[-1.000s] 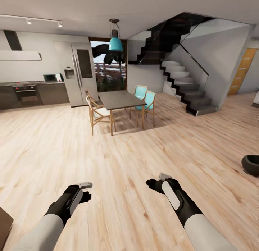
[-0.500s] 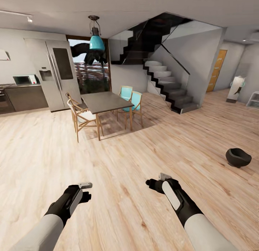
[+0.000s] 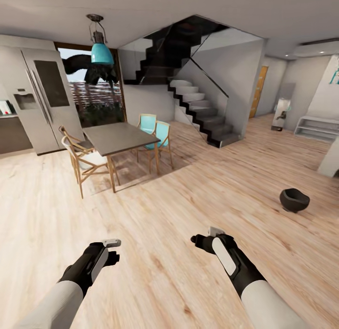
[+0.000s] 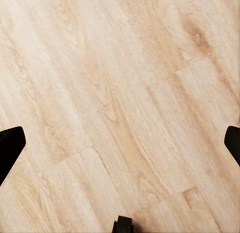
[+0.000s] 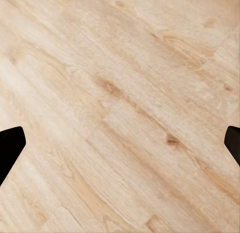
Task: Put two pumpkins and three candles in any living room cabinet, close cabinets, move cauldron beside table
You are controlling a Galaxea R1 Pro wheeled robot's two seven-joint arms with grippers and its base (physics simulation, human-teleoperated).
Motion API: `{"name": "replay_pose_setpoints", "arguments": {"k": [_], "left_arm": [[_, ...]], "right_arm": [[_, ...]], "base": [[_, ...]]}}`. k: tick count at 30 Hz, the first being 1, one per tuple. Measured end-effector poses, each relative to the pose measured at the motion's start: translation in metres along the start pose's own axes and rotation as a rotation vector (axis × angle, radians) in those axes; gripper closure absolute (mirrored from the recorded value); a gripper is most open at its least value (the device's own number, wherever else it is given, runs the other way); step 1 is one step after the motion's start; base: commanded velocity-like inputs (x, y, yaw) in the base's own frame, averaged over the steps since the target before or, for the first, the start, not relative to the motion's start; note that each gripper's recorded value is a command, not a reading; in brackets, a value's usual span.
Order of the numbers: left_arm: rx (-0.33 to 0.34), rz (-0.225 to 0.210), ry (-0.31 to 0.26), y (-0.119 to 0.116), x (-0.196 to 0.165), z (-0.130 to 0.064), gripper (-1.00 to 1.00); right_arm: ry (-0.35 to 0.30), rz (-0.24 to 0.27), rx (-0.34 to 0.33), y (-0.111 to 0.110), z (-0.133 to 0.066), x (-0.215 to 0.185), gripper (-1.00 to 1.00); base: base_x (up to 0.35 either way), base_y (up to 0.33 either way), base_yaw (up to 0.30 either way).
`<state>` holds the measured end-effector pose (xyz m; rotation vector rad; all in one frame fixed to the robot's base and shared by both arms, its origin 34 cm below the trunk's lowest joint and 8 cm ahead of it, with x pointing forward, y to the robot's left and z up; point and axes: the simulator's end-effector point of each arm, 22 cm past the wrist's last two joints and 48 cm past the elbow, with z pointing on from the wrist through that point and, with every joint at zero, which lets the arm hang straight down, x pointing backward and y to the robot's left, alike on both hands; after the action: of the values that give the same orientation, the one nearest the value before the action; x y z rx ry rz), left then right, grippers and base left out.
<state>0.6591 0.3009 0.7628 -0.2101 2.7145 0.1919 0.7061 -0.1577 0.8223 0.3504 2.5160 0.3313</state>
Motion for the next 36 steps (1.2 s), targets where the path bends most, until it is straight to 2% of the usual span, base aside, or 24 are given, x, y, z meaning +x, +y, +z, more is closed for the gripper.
{"name": "replay_pose_setpoints", "arguments": {"k": [15, 27, 36], "left_arm": [[0.001, 0.0, 0.0, 0.0, 0.0002, 0.0, -1.0], [0.002, 0.001, 0.0, -0.0005, 0.0, 0.0001, -1.0], [0.003, 0.0, 0.001, -0.0016, 0.0008, 0.0007, -1.0]], "right_arm": [[-0.004, -0.001, -0.001, 0.0009, -0.0005, -0.0012, -1.0], [-0.002, -0.001, -0.033, 0.0074, -0.0006, -0.0009, -1.0], [0.0, 0.0, -0.033, 0.0073, 0.0002, -0.0005, -1.0]], "base": [[0.338, 0.045, -0.018], [0.326, 0.0, -0.27], [0.04, 0.0, -0.288]]}}
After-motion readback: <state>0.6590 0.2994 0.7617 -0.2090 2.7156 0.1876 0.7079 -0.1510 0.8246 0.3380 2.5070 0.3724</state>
